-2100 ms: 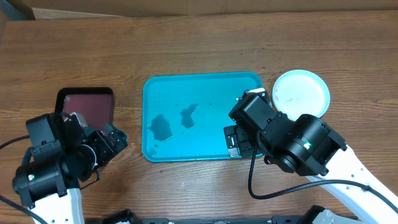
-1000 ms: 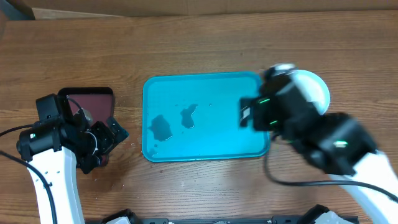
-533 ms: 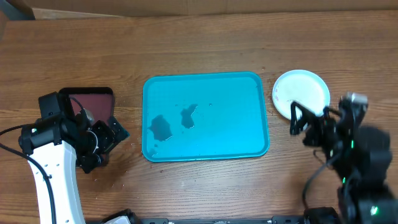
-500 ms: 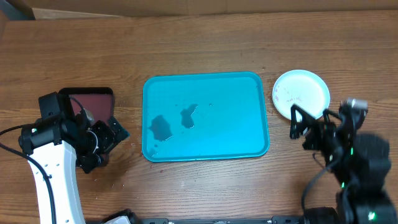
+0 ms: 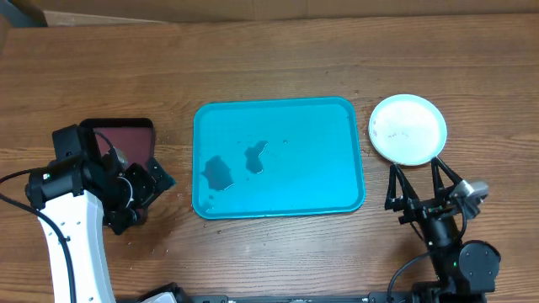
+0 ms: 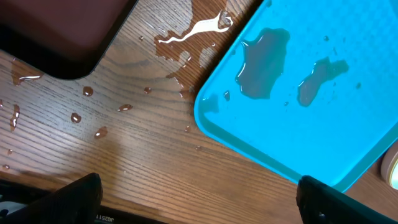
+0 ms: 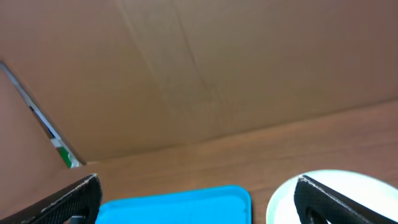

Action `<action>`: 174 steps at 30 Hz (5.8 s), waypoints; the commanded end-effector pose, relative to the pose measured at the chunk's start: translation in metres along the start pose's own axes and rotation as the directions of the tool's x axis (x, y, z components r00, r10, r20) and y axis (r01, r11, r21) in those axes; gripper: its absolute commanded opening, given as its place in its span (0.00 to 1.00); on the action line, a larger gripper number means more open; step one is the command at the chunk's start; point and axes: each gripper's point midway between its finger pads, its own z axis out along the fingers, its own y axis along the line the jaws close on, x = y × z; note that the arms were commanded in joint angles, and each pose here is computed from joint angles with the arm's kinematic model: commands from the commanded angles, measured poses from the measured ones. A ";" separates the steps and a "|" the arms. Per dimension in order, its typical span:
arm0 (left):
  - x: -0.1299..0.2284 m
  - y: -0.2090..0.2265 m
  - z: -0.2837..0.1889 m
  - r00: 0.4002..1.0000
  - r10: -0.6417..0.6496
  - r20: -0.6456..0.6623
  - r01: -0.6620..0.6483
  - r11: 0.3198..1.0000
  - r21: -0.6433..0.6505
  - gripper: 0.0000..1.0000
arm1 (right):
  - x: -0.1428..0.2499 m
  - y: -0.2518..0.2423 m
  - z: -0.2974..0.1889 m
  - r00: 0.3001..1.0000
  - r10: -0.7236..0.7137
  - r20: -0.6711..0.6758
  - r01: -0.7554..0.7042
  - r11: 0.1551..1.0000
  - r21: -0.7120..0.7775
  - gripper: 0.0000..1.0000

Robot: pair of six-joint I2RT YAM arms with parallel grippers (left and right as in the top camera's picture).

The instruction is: Clean dirty plates on tray and stack at the side

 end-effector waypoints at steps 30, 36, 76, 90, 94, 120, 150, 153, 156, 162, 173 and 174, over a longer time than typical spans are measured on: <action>0.000 -0.002 0.001 1.000 -0.002 -0.007 0.002 1.000 0.002 1.00 | 0.049 -0.048 -0.007 0.976 -0.188 -0.110 0.205 0.963 0.175 1.00; 0.000 -0.002 0.001 1.000 -0.002 -0.007 0.002 1.000 0.002 1.00 | 0.048 -0.048 -0.007 0.986 -0.132 -0.097 0.148 0.972 0.181 1.00; 0.000 -0.002 0.001 1.000 -0.002 -0.008 0.002 1.000 0.002 1.00 | 0.048 -0.048 -0.007 0.987 -0.132 -0.097 0.148 0.972 0.181 1.00; -0.009 -0.043 0.008 0.906 0.348 0.241 -0.383 0.917 0.115 1.00 | 0.048 -0.048 -0.007 0.987 -0.132 -0.097 0.148 0.972 0.181 1.00; -0.005 -0.050 0.031 0.834 0.404 0.375 -0.481 0.866 0.137 1.00 | 0.048 -0.048 -0.007 0.986 -0.132 -0.097 0.148 0.972 0.182 1.00; -0.008 -0.042 0.055 0.348 0.300 0.888 -0.664 0.747 0.008 1.00 | 0.048 -0.048 -0.007 0.986 -0.132 -0.097 0.148 0.972 0.182 1.00; 0.000 -0.042 0.013 0.031 0.390 0.920 -0.667 0.694 -0.271 1.00 | 0.048 -0.048 -0.007 0.987 -0.132 -0.097 0.148 0.972 0.181 1.00; -0.001 -0.041 0.013 0.032 0.389 0.920 -0.661 0.699 -0.273 1.00 | 0.048 -0.048 -0.007 0.987 -0.132 -0.097 0.148 0.972 0.181 1.00; -0.003 -0.039 0.012 0.066 0.353 0.933 -0.644 0.730 -0.230 1.00 | 0.048 -0.047 -0.007 0.987 -0.132 -0.097 0.148 0.972 0.181 1.00; -0.003 -0.038 0.011 0.121 0.288 0.950 -0.632 0.761 -0.150 1.00 | 0.048 -0.048 -0.007 0.987 -0.132 -0.097 0.148 0.972 0.181 1.00; -0.002 -0.039 0.011 0.118 0.286 0.951 -0.639 0.755 -0.148 1.00 | 0.048 -0.048 -0.007 0.987 -0.132 -0.097 0.148 0.972 0.181 1.00; -0.002 -0.039 0.011 0.118 0.286 0.951 -0.639 0.755 -0.148 1.00 | 0.048 -0.048 -0.007 0.987 -0.132 -0.097 0.148 0.972 0.181 1.00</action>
